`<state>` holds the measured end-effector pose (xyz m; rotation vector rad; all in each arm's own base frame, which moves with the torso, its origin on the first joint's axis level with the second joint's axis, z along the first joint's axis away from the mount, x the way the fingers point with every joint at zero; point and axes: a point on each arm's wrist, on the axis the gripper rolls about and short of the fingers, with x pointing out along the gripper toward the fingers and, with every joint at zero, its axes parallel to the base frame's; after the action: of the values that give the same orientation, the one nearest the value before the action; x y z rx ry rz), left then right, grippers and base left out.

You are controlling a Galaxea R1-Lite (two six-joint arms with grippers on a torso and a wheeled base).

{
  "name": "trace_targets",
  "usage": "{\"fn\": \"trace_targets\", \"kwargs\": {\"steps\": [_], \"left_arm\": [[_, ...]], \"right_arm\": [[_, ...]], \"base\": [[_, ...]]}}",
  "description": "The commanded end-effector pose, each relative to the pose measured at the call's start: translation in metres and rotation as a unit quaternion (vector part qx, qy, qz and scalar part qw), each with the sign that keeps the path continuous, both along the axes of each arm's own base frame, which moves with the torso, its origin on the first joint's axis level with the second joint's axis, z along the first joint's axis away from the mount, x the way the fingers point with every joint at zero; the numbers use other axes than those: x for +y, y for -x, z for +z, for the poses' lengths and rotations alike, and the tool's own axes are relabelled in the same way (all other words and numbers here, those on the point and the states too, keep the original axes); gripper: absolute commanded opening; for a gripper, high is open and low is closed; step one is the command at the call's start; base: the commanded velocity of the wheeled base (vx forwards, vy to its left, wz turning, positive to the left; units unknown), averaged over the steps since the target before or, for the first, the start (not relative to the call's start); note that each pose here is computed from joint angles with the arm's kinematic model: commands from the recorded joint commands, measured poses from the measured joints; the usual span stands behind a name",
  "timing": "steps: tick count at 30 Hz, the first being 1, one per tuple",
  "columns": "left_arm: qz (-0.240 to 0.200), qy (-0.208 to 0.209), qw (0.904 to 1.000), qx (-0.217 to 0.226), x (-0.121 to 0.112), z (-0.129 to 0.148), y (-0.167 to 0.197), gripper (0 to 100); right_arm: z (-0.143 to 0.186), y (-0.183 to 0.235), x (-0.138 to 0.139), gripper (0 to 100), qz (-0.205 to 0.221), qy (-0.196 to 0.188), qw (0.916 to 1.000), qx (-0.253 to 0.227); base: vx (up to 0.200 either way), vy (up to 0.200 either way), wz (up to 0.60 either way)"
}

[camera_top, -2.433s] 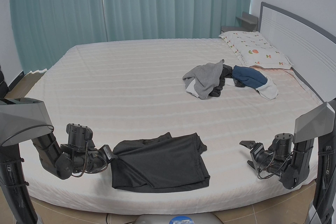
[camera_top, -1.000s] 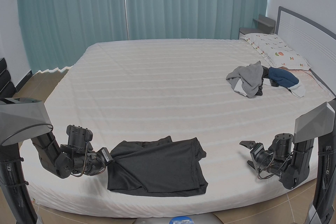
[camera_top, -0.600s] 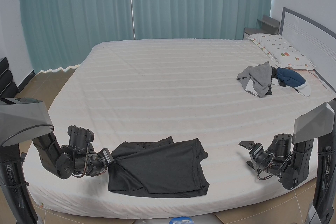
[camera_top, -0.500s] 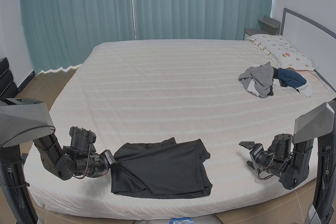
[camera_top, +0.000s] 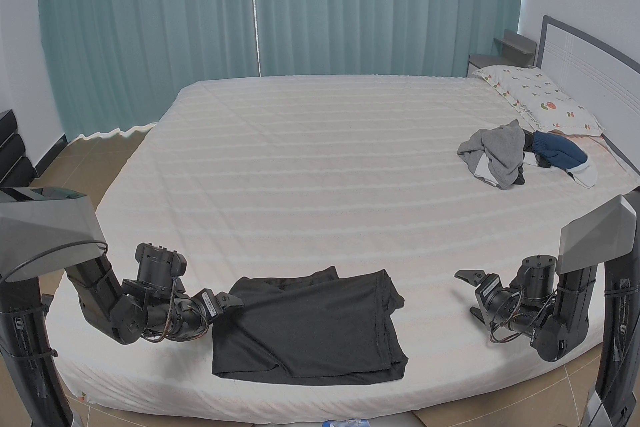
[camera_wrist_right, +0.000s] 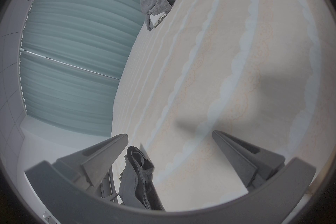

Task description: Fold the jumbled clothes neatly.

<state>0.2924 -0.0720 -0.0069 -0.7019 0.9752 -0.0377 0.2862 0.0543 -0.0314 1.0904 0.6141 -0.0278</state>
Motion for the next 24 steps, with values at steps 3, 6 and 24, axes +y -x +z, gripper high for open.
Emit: {"fn": "trace_targets", "kwargs": {"steps": [3, 6, 24], "left_arm": [[0.011, 0.008, 0.9999, -0.005, 0.002, 0.003, -0.003, 100], [0.020, 0.015, 0.9996, -0.015, 0.004, 0.011, -0.004, 100], [0.052, 0.017, 0.9966, -0.062, 0.009, 0.047, 0.010, 100]], "right_arm": [[0.000, 0.000, 0.001, 100, 0.000, 0.001, 1.0000, -0.005], [-0.001, 0.000, 0.001, 100, 0.005, 0.008, 0.9999, -0.006], [0.011, 0.018, 0.032, 100, 0.059, 0.195, 0.9774, -0.057]], "base": [[0.000, 0.000, 0.00], [0.000, 0.000, 0.00], [0.000, 0.000, 0.00]]}}
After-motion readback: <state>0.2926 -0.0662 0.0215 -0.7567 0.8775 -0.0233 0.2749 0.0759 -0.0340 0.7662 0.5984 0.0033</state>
